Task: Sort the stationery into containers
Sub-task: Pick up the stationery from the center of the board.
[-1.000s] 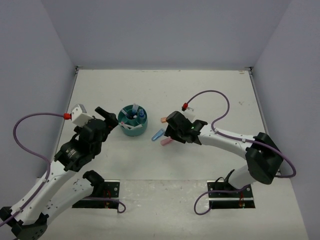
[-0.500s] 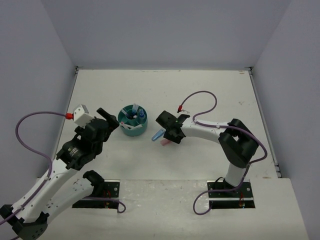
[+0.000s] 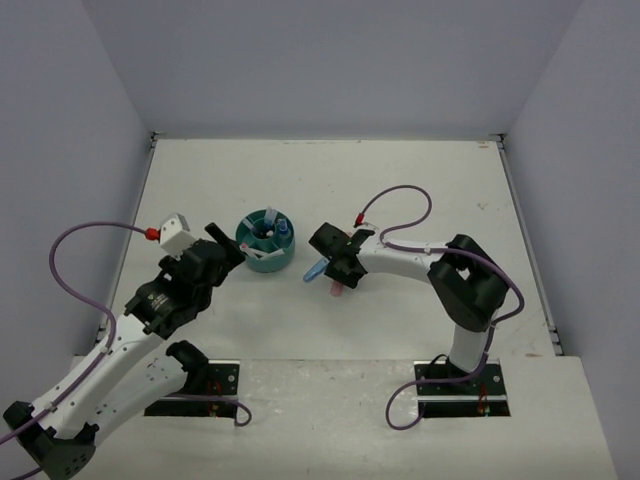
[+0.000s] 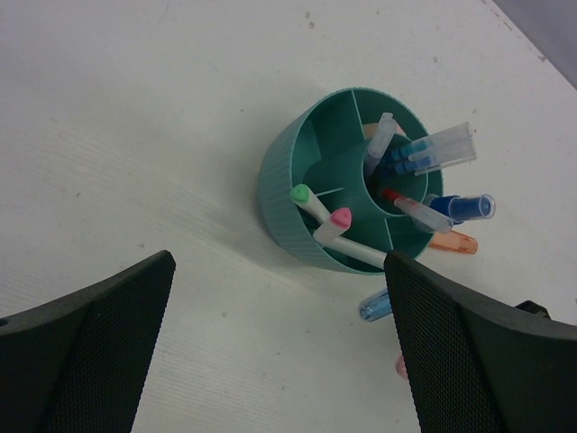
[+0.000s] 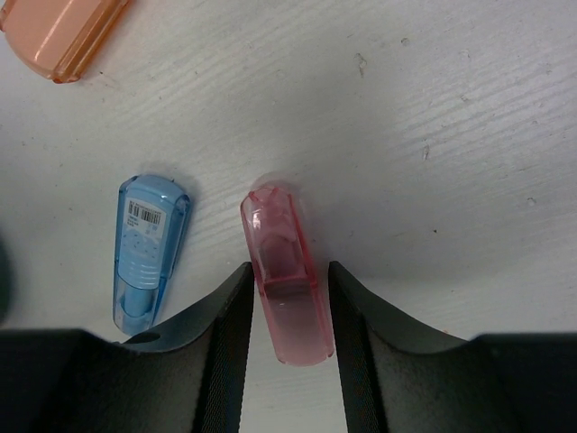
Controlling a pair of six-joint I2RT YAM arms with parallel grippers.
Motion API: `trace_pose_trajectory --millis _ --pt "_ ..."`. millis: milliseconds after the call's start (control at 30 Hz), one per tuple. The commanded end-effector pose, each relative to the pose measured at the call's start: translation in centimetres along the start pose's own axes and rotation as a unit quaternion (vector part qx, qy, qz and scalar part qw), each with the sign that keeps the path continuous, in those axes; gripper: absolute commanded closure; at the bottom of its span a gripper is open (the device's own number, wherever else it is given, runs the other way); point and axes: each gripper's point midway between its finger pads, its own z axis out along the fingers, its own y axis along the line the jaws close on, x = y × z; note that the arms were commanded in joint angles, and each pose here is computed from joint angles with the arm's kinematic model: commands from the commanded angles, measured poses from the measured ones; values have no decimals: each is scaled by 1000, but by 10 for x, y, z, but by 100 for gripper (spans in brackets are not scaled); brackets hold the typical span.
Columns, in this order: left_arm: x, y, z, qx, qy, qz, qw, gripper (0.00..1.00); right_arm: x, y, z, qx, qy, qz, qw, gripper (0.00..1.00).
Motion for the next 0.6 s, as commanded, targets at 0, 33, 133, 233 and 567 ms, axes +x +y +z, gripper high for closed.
trace_pose_trajectory --millis 0,33,133,233,567 --pt "2 -10 4 19 -1 -4 1000 0 17 -29 13 41 13 6 999 60" --pt "4 -12 4 23 3 -2 1000 0 16 -32 13 45 10 6 999 61" --pt "9 -20 4 41 18 8 999 0 13 -33 11 29 0 8 1000 77" --pt "15 -40 1 93 37 17 995 0 10 -29 7 -11 -7 -11 1000 89" --pt "45 -95 -26 284 98 42 953 0 2 32 -76 -309 -86 -209 924 100"
